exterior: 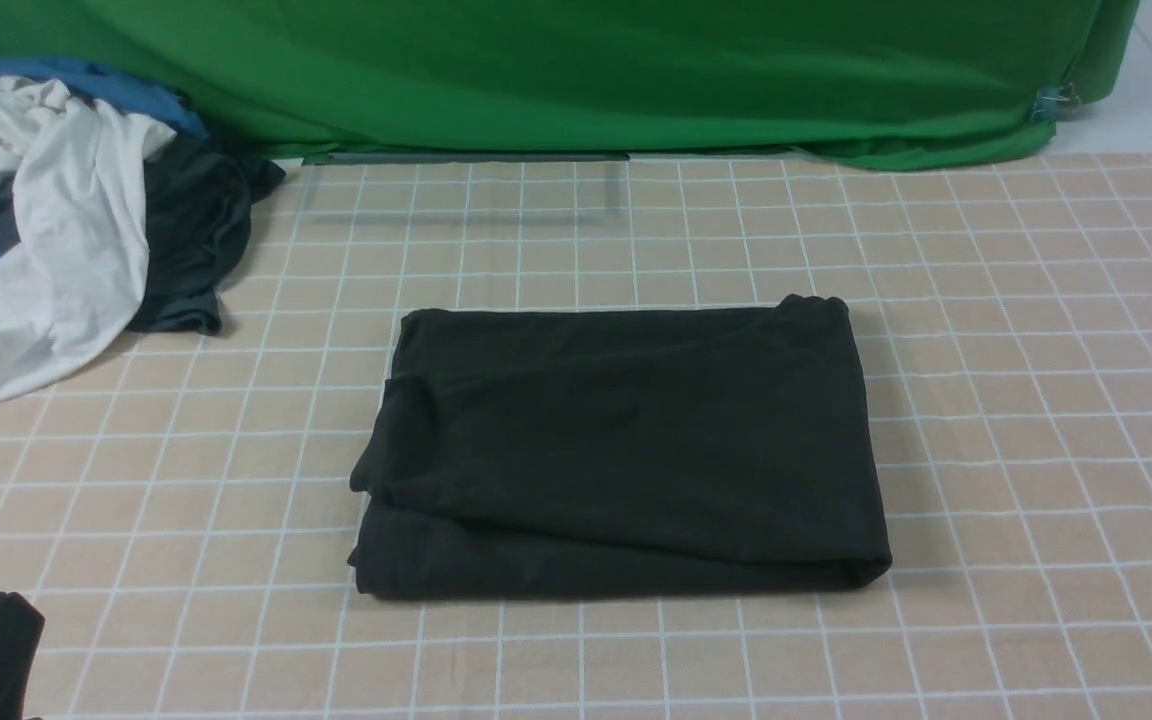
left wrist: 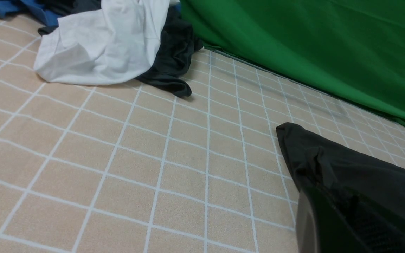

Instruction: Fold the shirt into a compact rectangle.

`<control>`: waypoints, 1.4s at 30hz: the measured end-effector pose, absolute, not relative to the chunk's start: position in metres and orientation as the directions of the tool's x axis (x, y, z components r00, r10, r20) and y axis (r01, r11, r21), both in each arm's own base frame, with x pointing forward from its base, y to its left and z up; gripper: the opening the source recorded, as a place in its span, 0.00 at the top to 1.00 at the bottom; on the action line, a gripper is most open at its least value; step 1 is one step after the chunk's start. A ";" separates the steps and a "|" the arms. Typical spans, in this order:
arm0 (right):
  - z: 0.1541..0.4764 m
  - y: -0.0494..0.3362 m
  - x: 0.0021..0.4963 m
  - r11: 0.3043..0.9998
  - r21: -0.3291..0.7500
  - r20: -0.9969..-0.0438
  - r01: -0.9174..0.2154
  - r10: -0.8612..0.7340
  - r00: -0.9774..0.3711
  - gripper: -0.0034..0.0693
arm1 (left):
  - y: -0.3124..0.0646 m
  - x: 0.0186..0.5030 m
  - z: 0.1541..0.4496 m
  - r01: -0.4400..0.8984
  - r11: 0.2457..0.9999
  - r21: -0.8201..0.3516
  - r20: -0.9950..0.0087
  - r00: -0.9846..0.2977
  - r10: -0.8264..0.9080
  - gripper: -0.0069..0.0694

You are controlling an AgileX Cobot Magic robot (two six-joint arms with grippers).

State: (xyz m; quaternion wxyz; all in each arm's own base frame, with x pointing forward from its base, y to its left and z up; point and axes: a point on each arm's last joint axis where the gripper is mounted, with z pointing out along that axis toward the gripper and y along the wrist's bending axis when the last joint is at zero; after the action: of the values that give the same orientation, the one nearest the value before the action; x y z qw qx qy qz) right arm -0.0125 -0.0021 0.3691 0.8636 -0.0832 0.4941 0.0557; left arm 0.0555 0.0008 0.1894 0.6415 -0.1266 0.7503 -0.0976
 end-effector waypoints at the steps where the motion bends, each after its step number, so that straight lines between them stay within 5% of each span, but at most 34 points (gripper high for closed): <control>1: 0.364 -0.001 -0.009 0.981 -0.097 -0.879 -0.168 -0.005 0.477 0.63 | 0.001 0.055 0.189 -0.065 0.949 -0.309 -0.938 -0.145 -0.315 0.89; 4: 0.348 0.001 0.002 0.987 -0.107 -0.915 -0.119 -0.051 0.401 0.63 | 0.001 0.055 0.189 -0.065 0.949 -0.310 -0.937 -0.146 -0.316 0.89; 9: 0.275 0.000 0.038 0.989 -0.138 -0.981 0.047 -0.143 0.132 0.63 | 0.001 0.055 0.189 -0.065 0.949 -0.310 -0.937 -0.146 -0.316 0.89; 15: 0.194 -0.003 0.055 0.991 -0.128 -0.983 0.049 -0.120 -0.135 0.63 | 0.001 0.055 0.189 -0.065 0.949 -0.310 -0.937 -0.147 -0.316 0.89; 42: 0.187 0.000 0.055 0.994 -0.109 -0.978 -0.005 -0.108 -0.180 0.62 | 0.001 0.055 0.189 -0.065 0.950 -0.305 -0.939 -0.148 -0.312 0.89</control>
State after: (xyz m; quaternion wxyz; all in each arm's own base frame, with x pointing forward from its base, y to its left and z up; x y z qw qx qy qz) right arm 0.0553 -0.0002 0.1869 0.6391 -0.0368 0.7671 -0.0406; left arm 0.0555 0.0008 0.1889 0.6407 -0.1253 0.7514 -0.0963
